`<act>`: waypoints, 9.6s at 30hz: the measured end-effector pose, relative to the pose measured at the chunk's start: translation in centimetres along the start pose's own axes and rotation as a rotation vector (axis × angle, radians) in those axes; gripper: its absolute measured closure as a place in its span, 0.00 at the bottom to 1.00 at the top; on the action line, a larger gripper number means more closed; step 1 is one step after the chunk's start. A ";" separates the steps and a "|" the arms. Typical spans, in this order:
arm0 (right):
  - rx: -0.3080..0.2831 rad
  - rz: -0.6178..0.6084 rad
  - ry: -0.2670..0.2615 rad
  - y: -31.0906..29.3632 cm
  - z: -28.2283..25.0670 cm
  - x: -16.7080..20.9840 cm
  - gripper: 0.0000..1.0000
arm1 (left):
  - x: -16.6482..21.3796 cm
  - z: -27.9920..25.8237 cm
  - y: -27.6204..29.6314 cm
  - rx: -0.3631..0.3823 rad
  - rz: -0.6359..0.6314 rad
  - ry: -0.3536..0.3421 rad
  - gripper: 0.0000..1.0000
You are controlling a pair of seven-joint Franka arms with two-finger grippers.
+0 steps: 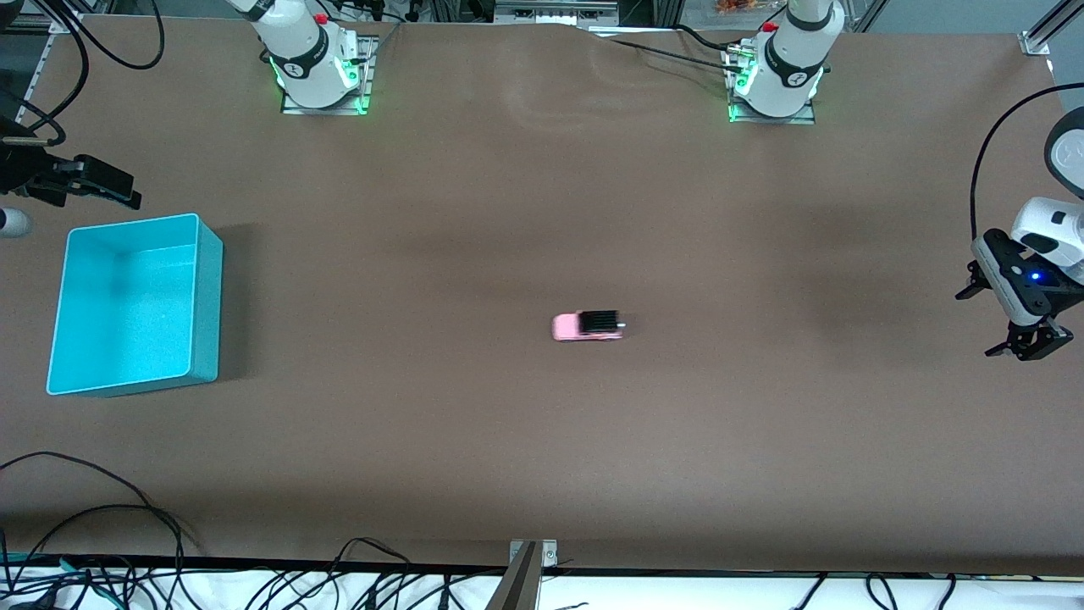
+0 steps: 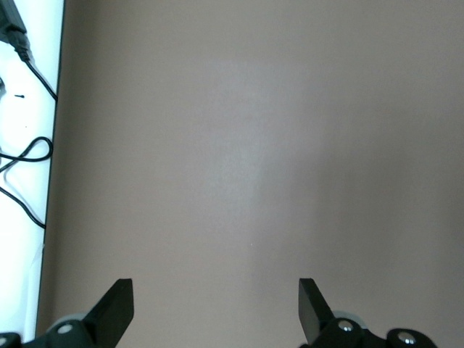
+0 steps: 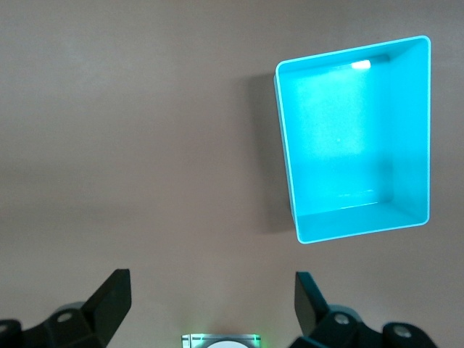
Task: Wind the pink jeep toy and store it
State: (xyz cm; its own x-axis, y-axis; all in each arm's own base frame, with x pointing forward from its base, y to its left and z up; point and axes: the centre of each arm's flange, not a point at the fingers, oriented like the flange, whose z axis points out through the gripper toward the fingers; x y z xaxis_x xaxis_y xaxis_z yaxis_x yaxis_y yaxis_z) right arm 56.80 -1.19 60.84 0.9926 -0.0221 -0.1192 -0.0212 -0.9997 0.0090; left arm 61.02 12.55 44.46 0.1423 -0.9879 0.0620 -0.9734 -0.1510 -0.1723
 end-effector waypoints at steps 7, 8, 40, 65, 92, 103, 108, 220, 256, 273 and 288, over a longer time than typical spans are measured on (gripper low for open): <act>0.000 0.000 -0.002 0.0 0.1 0.0 0.00 | 1.7 -1.8 0.4 -0.007 -0.097 0.004 0.00; 0.000 0.000 -0.002 0.0 0.1 0.0 0.00 | 1.9 -2.0 0.5 -0.008 -0.119 0.000 0.00; 0.000 0.000 -0.004 0.0 0.2 0.1 0.00 | 7.0 -11.5 4.2 -0.135 -0.910 -0.156 0.00; 0.000 -0.003 0.009 -0.1 0.1 0.3 0.00 | 8.7 -14.7 4.5 -0.152 -1.009 -0.185 0.00; -0.002 -0.054 0.051 -0.3 0.2 1.1 0.00 | 9.3 -15.8 5.2 -0.189 -1.201 -0.219 0.00; -0.001 -0.054 0.031 -0.4 1.4 1.2 0.00 | 9.8 -18.0 4.9 -0.159 -1.211 -0.196 0.00; -0.001 -0.056 0.033 -0.4 2.4 1.5 0.00 | 10.1 -18.8 4.7 -0.145 -1.214 -0.185 0.00; -0.091 -1.338 0.121 7.8 23.9 7.7 0.49 | 9.3 -18.9 4.5 -0.145 -1.237 -0.187 0.00; 0.051 -1.364 -0.003 20.0 34.2 2.2 0.49 | 9.3 -18.9 4.5 -0.145 -1.236 -0.187 0.00; 0.089 -1.408 0.024 18.9 39.2 2.7 0.47 | 9.3 -18.8 4.6 -0.147 -1.236 -0.188 0.00; 0.030 -1.342 0.092 19.7 34.8 2.8 0.00 | 9.3 -18.8 4.6 -0.147 -1.236 -0.189 0.00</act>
State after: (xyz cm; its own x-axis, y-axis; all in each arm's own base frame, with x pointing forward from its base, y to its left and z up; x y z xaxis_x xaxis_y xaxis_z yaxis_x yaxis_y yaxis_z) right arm 55.05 -21.21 26.15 0.2532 0.9662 0.0480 0.9650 -0.2487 -0.0834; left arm 54.52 3.32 62.78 0.9827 -0.1807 -0.0398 -0.1804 -0.9835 0.0122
